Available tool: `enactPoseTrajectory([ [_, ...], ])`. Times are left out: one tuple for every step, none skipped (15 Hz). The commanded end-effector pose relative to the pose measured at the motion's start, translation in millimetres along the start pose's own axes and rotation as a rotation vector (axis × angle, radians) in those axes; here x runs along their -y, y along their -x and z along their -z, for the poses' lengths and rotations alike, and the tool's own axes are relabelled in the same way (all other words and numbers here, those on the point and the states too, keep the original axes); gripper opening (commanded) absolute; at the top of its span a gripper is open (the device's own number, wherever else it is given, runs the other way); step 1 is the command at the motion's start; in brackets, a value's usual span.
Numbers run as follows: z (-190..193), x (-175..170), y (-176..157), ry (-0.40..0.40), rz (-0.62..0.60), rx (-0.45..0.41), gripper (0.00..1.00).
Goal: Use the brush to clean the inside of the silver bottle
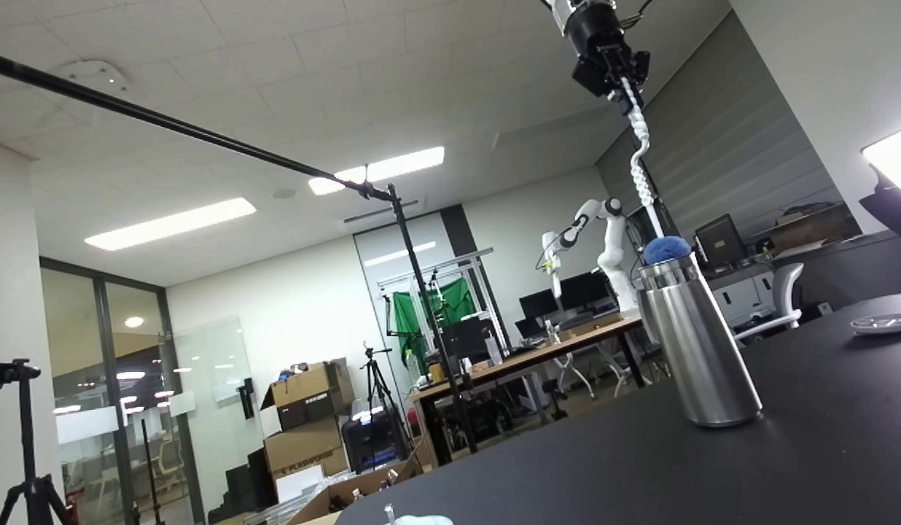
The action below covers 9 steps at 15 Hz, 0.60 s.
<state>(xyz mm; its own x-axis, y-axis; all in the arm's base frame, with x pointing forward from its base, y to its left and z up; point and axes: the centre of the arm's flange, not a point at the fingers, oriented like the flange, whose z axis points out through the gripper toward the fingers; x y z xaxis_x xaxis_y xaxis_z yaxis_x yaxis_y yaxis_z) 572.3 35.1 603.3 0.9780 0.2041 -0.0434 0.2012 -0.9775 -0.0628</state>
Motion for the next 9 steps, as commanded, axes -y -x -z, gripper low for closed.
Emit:
enactPoseTrajectory([
  [-39.1, -20.4, 4.7, -0.037, 0.011, 0.023, 0.04],
  [-52.4, -24.1, 2.8, -0.041, 0.013, 0.031, 0.04],
  [-65.8, -26.7, 0.6, -0.042, 0.016, 0.036, 0.04],
  [-79.4, -28.6, -1.9, -0.043, 0.015, 0.046, 0.04],
  [-93.3, -29.5, -5.0, -0.043, 0.017, 0.059, 0.04],
  [-105.6, -29.9, -7.4, -0.046, 0.021, 0.07, 0.04],
  [-117.5, -28.8, -9.5, -0.045, 0.021, 0.08, 0.04],
  [-127.8, -27.6, -11.3, -0.047, 0.024, 0.089, 0.04],
  [-137.2, -26.3, -12.5, -0.048, 0.025, 0.097, 0.04],
])
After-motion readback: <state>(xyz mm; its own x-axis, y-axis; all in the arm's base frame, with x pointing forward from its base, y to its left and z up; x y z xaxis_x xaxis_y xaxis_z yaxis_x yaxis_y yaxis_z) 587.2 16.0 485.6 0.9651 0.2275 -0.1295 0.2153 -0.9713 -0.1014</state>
